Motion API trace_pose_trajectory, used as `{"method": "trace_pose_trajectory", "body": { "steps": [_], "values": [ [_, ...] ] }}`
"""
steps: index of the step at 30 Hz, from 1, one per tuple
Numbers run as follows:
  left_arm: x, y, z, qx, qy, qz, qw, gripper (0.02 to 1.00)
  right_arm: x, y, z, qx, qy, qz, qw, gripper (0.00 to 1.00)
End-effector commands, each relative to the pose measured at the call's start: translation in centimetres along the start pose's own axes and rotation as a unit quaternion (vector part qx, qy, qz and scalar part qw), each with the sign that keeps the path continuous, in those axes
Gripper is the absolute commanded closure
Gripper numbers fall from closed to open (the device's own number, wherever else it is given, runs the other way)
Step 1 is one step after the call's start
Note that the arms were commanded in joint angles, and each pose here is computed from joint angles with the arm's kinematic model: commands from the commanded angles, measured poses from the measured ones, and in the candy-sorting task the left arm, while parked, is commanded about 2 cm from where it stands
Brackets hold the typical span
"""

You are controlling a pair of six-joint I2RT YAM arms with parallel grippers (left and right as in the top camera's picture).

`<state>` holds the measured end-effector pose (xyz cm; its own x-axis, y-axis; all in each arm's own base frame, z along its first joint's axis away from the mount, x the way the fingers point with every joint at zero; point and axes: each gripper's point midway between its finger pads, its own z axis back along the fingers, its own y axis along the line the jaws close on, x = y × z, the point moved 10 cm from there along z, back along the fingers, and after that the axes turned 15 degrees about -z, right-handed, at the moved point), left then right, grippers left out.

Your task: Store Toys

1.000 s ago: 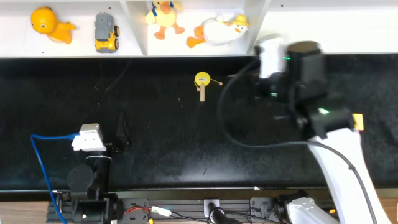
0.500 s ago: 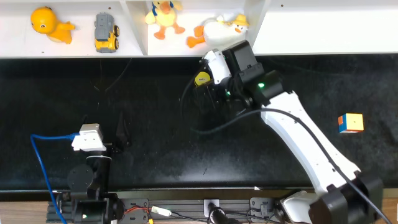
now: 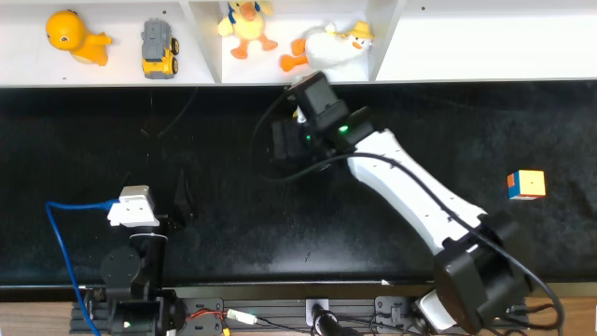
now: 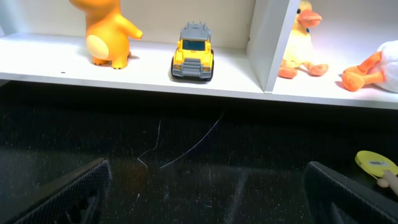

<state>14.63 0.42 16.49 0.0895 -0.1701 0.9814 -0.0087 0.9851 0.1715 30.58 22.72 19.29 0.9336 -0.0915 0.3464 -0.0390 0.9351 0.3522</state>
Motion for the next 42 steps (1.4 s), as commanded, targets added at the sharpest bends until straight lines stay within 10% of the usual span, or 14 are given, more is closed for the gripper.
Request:
{"method": "trace_pose_trajectory", "body": {
  "steps": [1,18,35,42],
  "values": [
    [-0.1,0.0,0.0,0.003,-0.004,0.007,1.0,0.02,0.8,0.2,-1.0,-0.049,-0.032,-0.055,0.997,0.102],
    [-0.1,0.0,0.0,0.003,-0.004,0.007,1.0,0.02,1.4,0.1,-6.5,-0.117,0.035,-0.057,0.991,0.141],
    [-0.1,0.0,0.0,0.003,-0.004,0.007,1.0,0.02,1.0,-0.2,-6.8,-0.128,0.048,-0.057,0.989,0.612],
    [-0.1,0.0,0.0,0.003,-0.004,0.007,1.0,0.02,0.9,-0.3,-6.8,-0.132,0.049,-0.056,0.988,0.647]
  ]
}}
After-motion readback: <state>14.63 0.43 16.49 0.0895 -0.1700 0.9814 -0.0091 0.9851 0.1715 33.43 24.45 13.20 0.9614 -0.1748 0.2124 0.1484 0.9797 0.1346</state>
